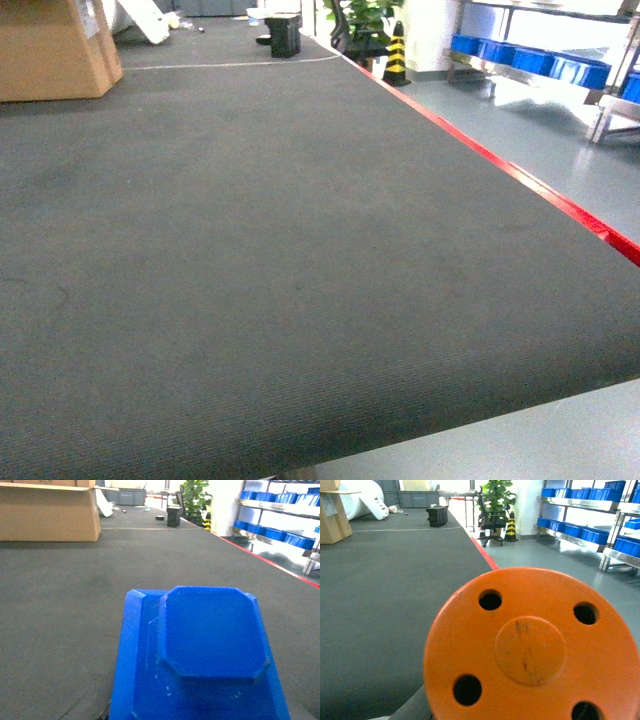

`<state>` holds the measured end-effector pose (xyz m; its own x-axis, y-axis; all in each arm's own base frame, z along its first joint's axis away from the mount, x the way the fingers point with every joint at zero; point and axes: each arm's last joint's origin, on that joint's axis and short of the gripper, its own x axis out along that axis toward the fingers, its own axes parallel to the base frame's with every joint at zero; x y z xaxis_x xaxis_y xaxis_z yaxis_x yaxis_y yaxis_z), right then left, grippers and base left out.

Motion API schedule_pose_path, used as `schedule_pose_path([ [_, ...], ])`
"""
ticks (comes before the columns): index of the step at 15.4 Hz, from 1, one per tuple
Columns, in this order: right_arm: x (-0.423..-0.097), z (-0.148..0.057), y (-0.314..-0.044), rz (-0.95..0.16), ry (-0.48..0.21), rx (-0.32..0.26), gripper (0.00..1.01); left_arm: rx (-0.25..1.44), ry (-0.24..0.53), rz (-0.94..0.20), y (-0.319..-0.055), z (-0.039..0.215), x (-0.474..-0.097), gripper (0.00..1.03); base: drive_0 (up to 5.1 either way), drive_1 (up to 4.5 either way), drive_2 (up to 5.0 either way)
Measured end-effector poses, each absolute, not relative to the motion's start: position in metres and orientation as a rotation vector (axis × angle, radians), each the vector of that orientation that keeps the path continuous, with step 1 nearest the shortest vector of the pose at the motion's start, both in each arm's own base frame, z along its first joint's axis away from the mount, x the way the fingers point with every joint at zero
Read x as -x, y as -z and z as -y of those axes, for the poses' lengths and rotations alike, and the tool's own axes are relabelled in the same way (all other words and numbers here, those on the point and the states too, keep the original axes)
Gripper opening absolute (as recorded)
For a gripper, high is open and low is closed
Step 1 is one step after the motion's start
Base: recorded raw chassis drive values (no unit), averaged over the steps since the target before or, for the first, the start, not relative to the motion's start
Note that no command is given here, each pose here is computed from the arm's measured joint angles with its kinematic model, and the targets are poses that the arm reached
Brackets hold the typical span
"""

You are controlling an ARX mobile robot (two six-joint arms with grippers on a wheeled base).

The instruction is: Sort blue parts and orange caps into right shelf containers

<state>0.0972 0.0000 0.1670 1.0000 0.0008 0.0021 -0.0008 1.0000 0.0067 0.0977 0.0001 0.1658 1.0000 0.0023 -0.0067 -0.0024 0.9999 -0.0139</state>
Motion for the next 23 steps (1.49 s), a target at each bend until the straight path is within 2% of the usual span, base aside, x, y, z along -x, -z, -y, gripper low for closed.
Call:
schedule_pose_path([
  [23,-0.0972,0.0000,-0.1670,0.002,0.000,-0.007,0.46,0.014,-0.001,-0.007,-0.1658,-0.0001,-0.0977,0.43,-1.6,-1.64,-1.6],
])
